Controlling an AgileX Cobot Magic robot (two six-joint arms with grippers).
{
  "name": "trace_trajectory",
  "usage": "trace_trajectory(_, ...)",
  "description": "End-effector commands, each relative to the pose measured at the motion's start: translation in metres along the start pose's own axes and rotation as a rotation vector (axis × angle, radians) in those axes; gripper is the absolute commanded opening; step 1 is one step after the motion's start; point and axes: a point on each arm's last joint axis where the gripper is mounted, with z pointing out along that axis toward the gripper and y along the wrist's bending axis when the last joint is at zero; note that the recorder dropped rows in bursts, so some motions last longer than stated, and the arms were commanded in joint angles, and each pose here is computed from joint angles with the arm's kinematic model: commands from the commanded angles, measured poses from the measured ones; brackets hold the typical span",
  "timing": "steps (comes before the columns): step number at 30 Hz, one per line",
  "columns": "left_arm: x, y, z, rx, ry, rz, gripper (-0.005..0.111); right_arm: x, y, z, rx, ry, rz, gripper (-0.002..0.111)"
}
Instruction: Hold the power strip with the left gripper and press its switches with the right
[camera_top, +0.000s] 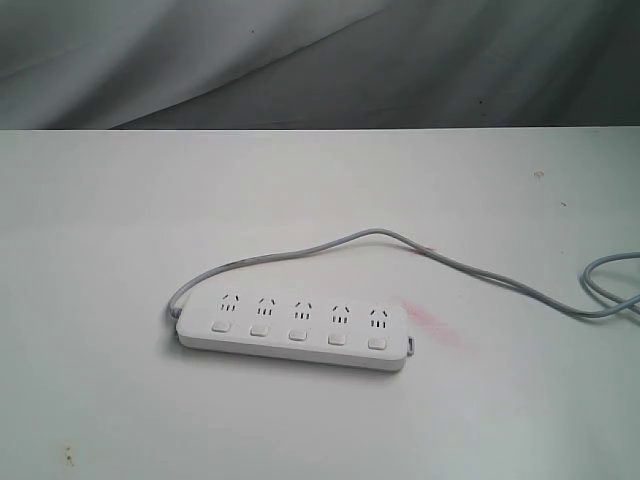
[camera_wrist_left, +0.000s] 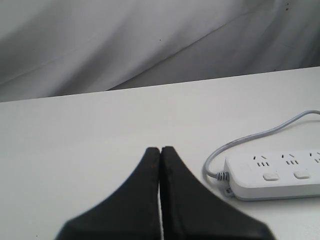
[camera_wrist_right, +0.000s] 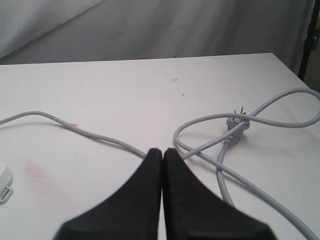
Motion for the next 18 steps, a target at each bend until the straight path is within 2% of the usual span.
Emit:
trace_trajectory(1, -0.010, 0.000, 0.001, 0.003, 0.024, -0.001, 0.000, 0.000, 0.000, 0.000, 0.008, -0.010, 0.007, 0.000)
trace_trajectory(10, -0.096, 0.004, 0.022, 0.004, 0.050, 0.001, 0.000, 0.000, 0.000, 0.000, 0.008, -0.010, 0.007, 0.000)
trace_trajectory(18, -0.192, 0.008, 0.050, 0.000, -0.044, 0.000, 0.000, 0.000, 0.000, 0.000, 0.008, -0.010, 0.007, 0.000)
